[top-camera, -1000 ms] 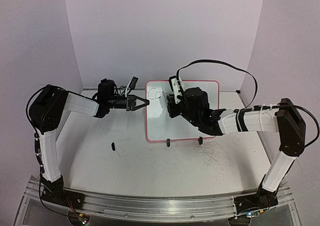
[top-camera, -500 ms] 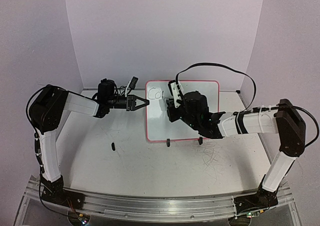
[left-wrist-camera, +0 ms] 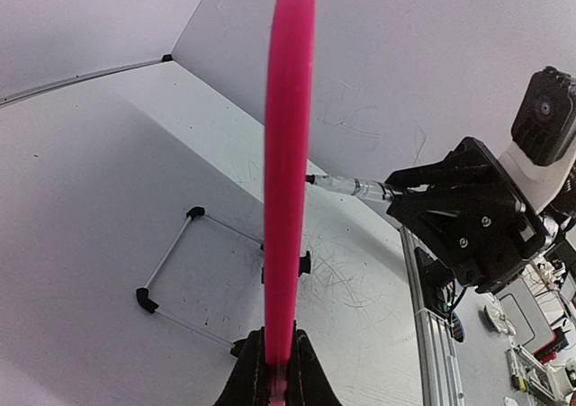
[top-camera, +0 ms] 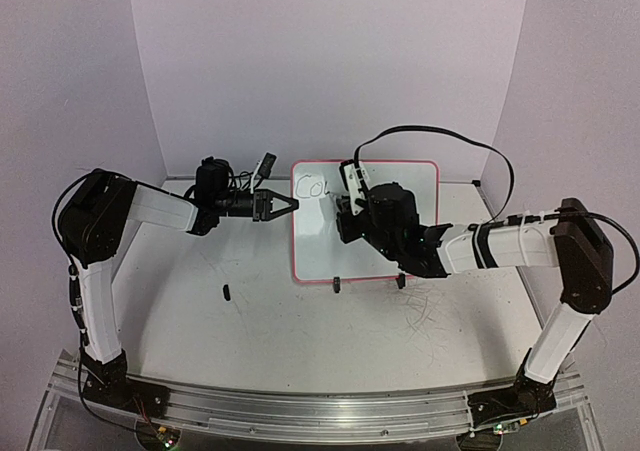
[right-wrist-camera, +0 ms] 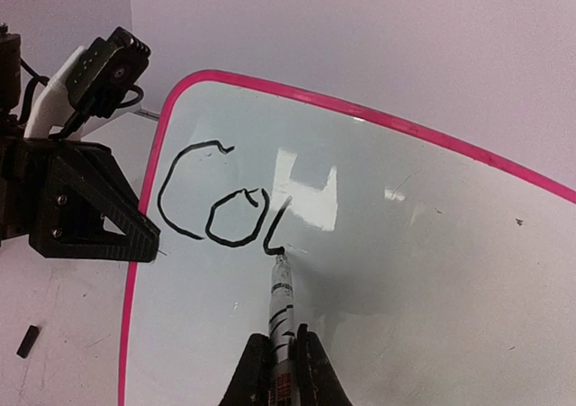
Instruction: Write a sentence on the whiteboard
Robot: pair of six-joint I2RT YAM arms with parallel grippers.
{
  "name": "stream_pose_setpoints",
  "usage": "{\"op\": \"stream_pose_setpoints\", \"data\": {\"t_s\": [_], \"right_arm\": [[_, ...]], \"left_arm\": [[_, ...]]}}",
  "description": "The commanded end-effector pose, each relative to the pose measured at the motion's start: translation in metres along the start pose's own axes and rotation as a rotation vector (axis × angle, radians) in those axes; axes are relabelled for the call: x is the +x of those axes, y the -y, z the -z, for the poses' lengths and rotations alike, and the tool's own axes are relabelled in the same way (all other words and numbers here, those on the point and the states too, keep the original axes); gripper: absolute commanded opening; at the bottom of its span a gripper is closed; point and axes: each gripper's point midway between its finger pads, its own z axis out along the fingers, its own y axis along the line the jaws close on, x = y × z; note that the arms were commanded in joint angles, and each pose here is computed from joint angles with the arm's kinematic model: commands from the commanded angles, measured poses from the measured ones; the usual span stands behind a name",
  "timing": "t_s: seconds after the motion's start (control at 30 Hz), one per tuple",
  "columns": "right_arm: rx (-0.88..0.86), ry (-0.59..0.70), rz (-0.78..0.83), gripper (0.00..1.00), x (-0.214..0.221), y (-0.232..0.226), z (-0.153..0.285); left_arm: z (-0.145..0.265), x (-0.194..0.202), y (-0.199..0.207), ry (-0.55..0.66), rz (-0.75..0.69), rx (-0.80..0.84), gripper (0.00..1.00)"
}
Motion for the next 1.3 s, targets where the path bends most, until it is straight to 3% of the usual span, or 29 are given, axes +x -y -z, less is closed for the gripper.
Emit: {"op": "stream_pose_setpoints", "data": {"t_s": [0.0,1.27], "right_arm": [[0.069,0.035,-0.02,0.0,-0.016,0.018,0.009],[0.084,0.084,-0.022,0.0,-0.04,0.025,-0.003]], "left_arm": [[0.0,-0.015,0.029,0.007,-0.068,0.066,0.0],[0.0,-0.016,0.029,0.007,-0.068,0.066,0.0]]}}
